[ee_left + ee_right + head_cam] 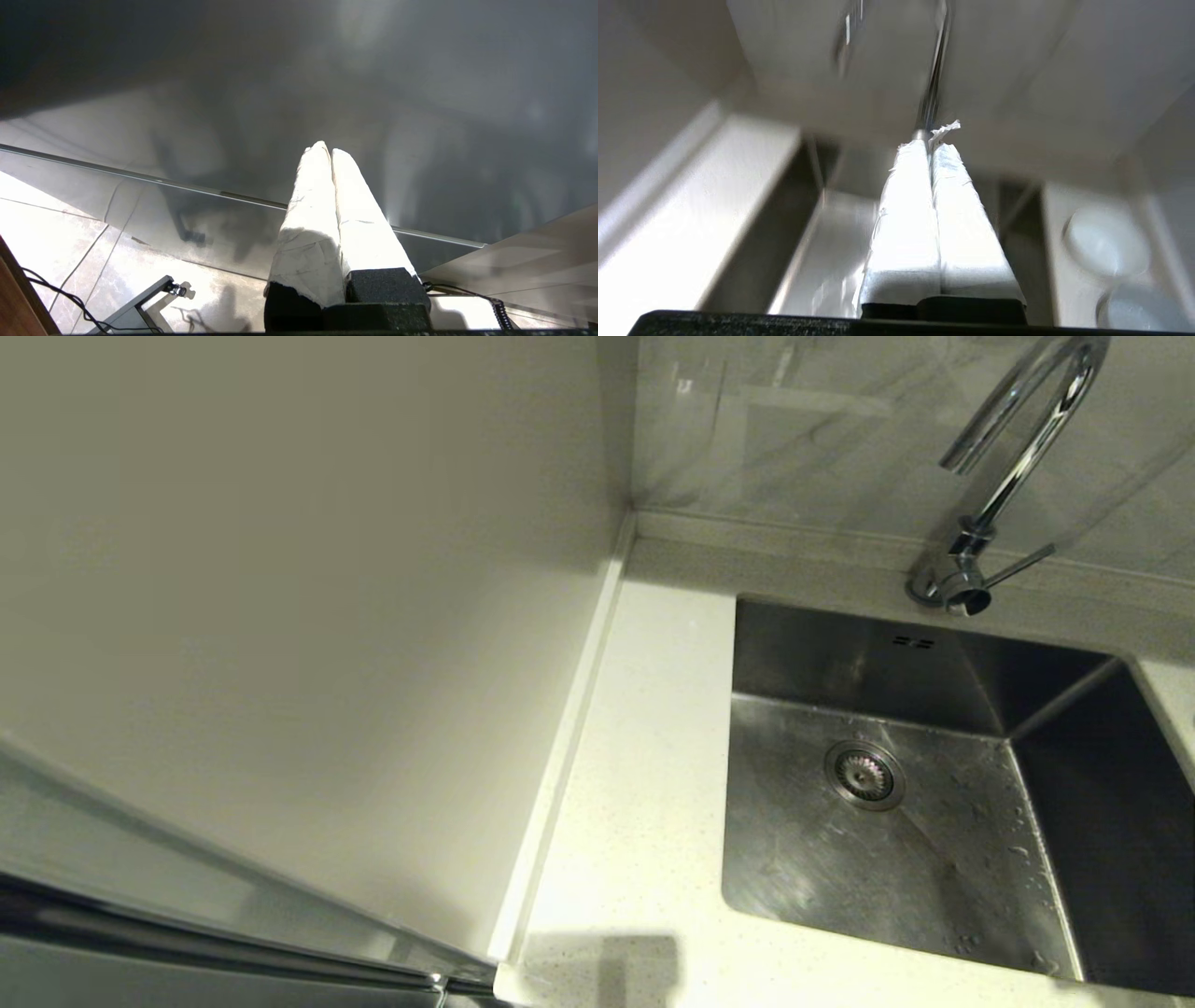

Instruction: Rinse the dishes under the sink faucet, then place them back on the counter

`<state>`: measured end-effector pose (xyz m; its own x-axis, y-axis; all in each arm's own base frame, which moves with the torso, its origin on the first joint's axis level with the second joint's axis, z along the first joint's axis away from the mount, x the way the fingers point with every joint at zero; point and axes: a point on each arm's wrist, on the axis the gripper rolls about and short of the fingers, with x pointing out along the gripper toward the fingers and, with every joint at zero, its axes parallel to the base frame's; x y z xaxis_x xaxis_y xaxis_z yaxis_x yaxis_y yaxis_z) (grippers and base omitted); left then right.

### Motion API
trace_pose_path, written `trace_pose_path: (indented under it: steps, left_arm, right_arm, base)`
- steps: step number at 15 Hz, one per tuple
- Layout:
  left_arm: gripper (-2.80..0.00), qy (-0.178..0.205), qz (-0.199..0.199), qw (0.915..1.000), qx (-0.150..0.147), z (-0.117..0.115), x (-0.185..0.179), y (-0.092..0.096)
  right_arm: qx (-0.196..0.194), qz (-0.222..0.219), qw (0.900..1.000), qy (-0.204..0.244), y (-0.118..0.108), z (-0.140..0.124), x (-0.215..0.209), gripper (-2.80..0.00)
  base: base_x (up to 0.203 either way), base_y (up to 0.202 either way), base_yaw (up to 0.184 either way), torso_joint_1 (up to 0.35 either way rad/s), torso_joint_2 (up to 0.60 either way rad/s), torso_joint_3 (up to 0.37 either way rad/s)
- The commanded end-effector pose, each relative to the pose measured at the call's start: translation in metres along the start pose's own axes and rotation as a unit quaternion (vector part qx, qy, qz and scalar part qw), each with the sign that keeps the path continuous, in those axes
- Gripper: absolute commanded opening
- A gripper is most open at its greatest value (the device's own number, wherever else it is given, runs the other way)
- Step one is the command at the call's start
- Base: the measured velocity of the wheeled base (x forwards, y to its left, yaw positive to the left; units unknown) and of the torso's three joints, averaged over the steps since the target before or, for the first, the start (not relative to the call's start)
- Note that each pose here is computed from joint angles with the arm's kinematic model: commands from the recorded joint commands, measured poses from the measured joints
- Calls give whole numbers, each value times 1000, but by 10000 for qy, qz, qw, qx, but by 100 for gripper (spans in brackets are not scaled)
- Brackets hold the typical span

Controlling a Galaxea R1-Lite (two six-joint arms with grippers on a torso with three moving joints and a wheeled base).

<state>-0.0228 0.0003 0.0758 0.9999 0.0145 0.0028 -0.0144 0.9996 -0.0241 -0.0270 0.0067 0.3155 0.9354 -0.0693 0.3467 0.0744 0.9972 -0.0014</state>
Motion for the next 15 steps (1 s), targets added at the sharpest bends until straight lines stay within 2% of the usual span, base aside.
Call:
trace_pose_path:
  steps: [1,3,6,10,13,15]
  left_arm:
    - [-280,-17,6,10000,-3,0,0,0]
    - [-280,-17,-4,10000,-3,0,0,0]
    - [-280,-17,8,10000,-3,0,0,0]
    - [-280,-17,4,10000,-3,0,0,0]
    - [-280,-17,4,10000,-3,0,0,0]
    - [-280,-17,4,10000,-3,0,0,0]
  right_arm:
    - [-30,9,9893,-1456,3,13,-35,-280]
    - [10,-20,9865,-1637,2,-13,-40,-280]
    - [77,-254,9907,-1336,0,-55,-39,-280]
    - [119,-505,9982,-298,-4,-120,-31,-280]
    - [-136,-243,9983,509,-7,-158,-35,-280]
    - [-426,-64,9973,600,-7,-174,-49,-280]
  base:
    - [0,0,0,0,0,0]
    - [0,0,0,0,0,0]
    - [0,0,0,0,0,0]
    - [0,0,0,0,0,0]
    - [0,0,0,0,0,0]
    - [0,0,0,0,0,0]
